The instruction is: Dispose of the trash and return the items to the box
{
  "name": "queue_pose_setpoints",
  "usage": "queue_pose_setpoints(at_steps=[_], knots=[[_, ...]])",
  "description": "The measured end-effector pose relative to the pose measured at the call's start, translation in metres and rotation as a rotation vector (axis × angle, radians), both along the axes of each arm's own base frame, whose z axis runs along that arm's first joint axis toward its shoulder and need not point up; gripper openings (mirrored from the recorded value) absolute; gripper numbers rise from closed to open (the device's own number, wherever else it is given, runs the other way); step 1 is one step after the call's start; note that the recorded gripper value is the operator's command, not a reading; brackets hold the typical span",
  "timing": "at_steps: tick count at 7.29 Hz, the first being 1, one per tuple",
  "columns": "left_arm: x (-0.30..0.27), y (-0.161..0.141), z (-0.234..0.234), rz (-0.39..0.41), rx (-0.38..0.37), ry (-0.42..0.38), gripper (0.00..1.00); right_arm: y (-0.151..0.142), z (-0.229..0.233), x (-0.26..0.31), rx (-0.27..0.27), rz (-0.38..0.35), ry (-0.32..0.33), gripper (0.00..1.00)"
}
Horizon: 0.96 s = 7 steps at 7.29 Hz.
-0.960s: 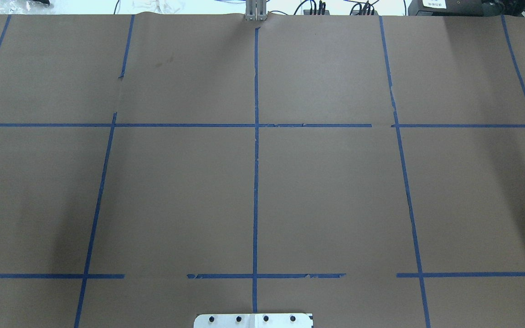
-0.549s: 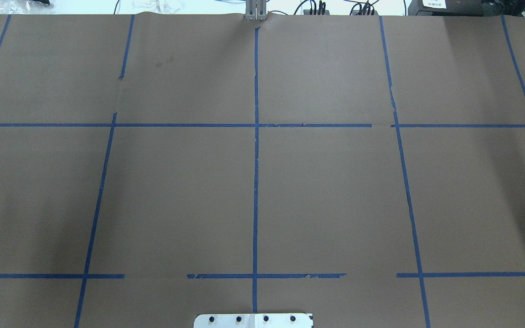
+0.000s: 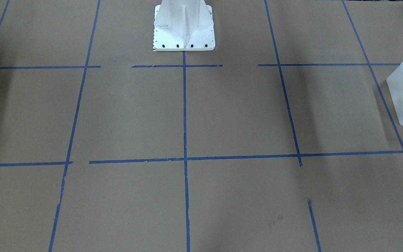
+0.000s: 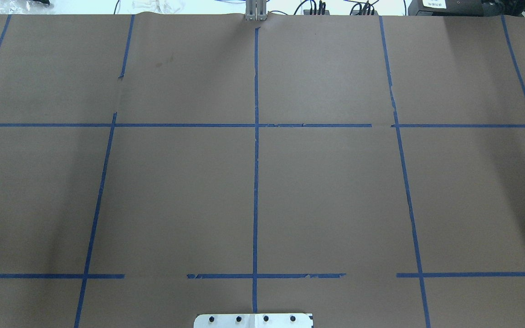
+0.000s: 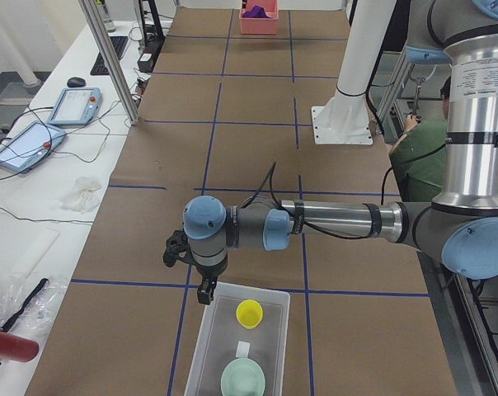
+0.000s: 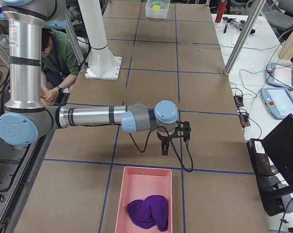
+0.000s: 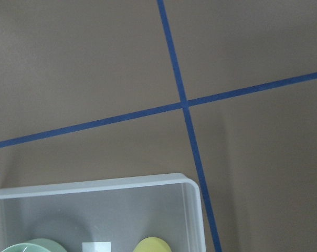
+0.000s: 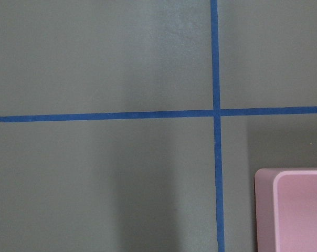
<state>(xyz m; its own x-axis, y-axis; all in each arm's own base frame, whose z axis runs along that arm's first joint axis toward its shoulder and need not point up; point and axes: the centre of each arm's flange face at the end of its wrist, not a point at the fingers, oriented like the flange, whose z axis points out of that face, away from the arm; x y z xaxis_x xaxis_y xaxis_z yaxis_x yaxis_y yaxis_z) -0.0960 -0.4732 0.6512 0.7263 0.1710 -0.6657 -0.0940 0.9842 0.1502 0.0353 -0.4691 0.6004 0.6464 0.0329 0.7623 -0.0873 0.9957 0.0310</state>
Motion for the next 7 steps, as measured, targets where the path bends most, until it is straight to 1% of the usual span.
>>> queue_pose_setpoints(at_steps=[2, 7], knots=[[-0.005, 0.002, 0.004, -0.011, -0.01, -0.001, 1.0, 0.002, 0.006, 0.0, -0.009, -0.002, 0.001, 1.0], [-0.006, -0.001, -0.002, -0.013, 0.002, -0.006, 1.0, 0.004, 0.018, 0.0, -0.021, -0.008, 0.003, 1.0]])
